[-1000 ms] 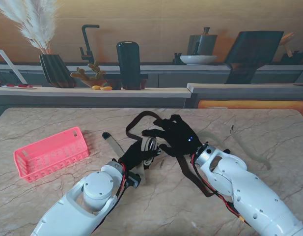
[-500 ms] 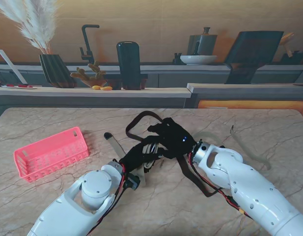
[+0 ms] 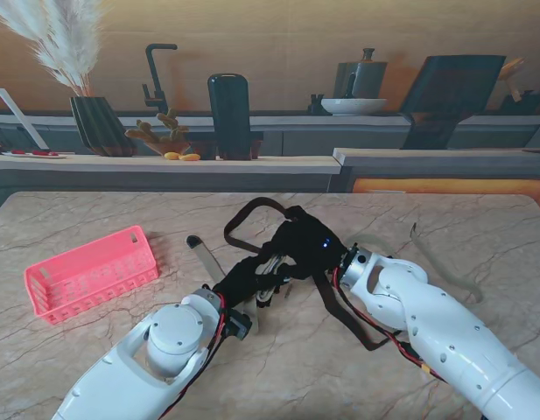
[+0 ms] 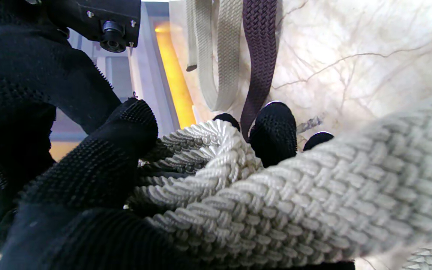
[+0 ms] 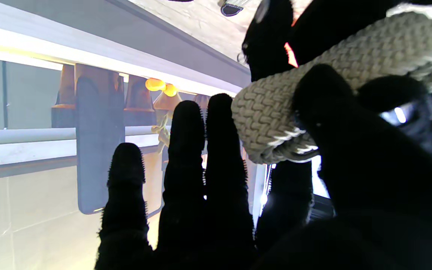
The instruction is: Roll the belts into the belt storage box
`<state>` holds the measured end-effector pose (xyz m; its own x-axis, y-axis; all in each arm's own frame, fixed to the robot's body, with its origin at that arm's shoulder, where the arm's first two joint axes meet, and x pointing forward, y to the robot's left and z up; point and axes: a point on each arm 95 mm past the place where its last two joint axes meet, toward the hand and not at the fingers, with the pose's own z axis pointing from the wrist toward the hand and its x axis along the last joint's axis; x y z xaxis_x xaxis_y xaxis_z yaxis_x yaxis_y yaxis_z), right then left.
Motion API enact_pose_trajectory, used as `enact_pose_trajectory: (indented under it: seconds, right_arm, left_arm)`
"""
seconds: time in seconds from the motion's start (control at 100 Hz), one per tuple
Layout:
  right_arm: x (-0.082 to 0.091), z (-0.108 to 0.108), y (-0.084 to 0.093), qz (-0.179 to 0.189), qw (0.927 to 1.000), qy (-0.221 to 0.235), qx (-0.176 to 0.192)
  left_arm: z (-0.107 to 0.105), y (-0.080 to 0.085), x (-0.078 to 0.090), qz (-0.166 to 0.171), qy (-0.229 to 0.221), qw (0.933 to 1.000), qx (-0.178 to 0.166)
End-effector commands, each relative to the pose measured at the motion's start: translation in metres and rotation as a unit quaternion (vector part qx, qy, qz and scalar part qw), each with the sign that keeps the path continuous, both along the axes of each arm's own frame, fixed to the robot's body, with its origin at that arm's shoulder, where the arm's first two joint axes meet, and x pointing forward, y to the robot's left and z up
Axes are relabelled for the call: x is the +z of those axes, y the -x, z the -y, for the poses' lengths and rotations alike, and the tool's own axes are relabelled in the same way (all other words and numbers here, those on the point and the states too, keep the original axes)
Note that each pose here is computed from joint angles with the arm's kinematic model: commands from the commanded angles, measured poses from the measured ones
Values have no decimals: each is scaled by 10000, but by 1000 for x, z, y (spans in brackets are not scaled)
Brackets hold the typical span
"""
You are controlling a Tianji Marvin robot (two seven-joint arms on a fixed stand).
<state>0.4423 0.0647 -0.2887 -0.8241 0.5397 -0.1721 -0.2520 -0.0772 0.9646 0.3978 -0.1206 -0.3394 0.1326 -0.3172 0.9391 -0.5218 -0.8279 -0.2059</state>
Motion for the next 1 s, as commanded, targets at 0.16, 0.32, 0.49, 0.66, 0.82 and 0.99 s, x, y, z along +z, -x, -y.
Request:
enact_pose_trajectory:
  seconds: [0.16,0.32,0.49,0.66,0.82,0.99]
  right_arm:
    - [12,10,6,497,9969,-229,-573]
    - [26,18,9,861,9906,-436,-967]
    - [37,26,13,1190,9821,-667,-1297]
    - [50,31,17,1501,9715,-967,-1558]
    - [59,34,21,1661,9609,-1315,-1785]
    - [55,27,18,1332,9561,-1716,-1966]
  left_arm:
    - [-7,-1,12,385,358,9984,202]
    - [-9,1,13,463,534,9969,333]
    - [-7,4,12,429,756,9953,429]
    - [-4,6,11,457,799,9950,378]
    - [2,9,12,494,834,9948,305]
    - [13,11,12,678,806,9937,390]
